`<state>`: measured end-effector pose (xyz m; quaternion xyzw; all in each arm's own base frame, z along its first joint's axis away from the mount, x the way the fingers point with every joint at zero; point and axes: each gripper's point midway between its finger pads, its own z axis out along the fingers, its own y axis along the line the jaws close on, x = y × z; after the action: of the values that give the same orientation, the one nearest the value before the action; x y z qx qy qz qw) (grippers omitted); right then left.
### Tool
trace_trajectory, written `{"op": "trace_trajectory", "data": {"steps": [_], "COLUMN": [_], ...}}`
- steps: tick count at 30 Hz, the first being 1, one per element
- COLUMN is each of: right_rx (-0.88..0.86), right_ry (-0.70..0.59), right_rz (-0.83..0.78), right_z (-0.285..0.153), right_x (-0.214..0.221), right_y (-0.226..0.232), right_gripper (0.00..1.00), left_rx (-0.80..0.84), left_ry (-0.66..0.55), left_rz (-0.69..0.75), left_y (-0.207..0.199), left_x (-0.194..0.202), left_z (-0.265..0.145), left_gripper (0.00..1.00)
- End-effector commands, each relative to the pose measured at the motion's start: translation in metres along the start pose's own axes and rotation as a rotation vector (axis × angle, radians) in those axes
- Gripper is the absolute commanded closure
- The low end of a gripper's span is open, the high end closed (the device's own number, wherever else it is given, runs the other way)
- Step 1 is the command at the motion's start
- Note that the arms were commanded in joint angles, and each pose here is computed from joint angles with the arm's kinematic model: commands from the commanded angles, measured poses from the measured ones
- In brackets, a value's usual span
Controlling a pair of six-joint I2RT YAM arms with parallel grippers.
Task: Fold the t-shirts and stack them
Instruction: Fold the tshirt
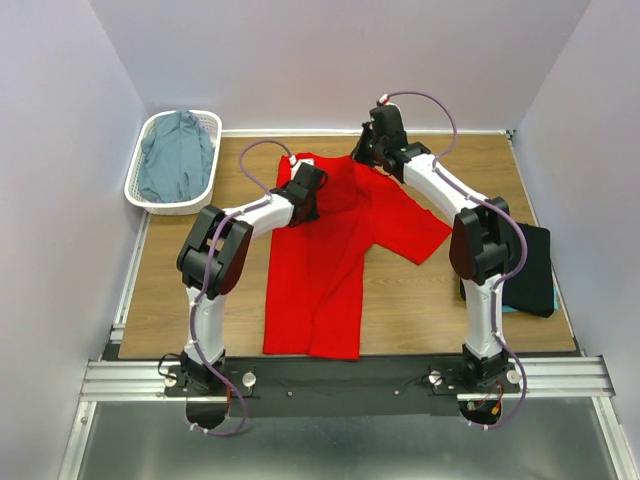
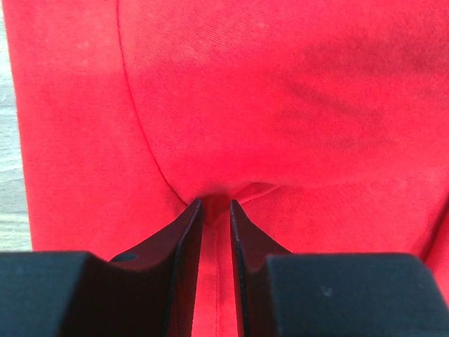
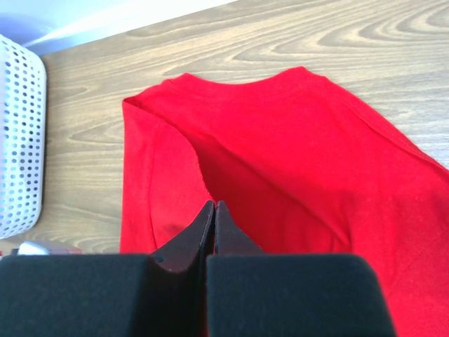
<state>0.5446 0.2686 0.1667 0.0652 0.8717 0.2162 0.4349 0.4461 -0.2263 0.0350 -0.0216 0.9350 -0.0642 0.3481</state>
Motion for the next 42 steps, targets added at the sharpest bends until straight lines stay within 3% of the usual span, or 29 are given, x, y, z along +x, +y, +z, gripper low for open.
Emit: {"op": "trace_trajectory", "data": {"steps": [1,6,12,18,42], "right_rx": [-0.073,-0.079,-0.084,-0.087,-0.072], "right_ry": [-0.050,-0.046,-0.051,-0.058,-0.102], "right_rz": [0.008,0.008,0.009,0.006,0.004], "right_z": [-0.023,-0.024,-0.025,-0.027,-0.048], "right_x": [-0.028,-0.028,-0.031,-0.035,-0.053], "right_y": [0.029,0.031,0.033,0.036,0.041], "right_gripper": [0.94,0.94,0.94,0.94,0.94], "left_rx": [-0.018,-0.021,-0.021,-0.003,0.118], "left_ry": [0.000,0.003,-0.007,-0.028,-0.071], "left_rz": [0.018,0.020,0.021,0.016,-0.002], "left_y": [-0.001,0.000,-0.001,-0.004,-0.021], "left_x": [0.000,0.001,-0.003,-0.012,-0.028], "left_z": [0.006,0.007,0.004,-0.006,-0.042], "left_gripper": [0.71,0.75,0.90,1.00,1.00]}}
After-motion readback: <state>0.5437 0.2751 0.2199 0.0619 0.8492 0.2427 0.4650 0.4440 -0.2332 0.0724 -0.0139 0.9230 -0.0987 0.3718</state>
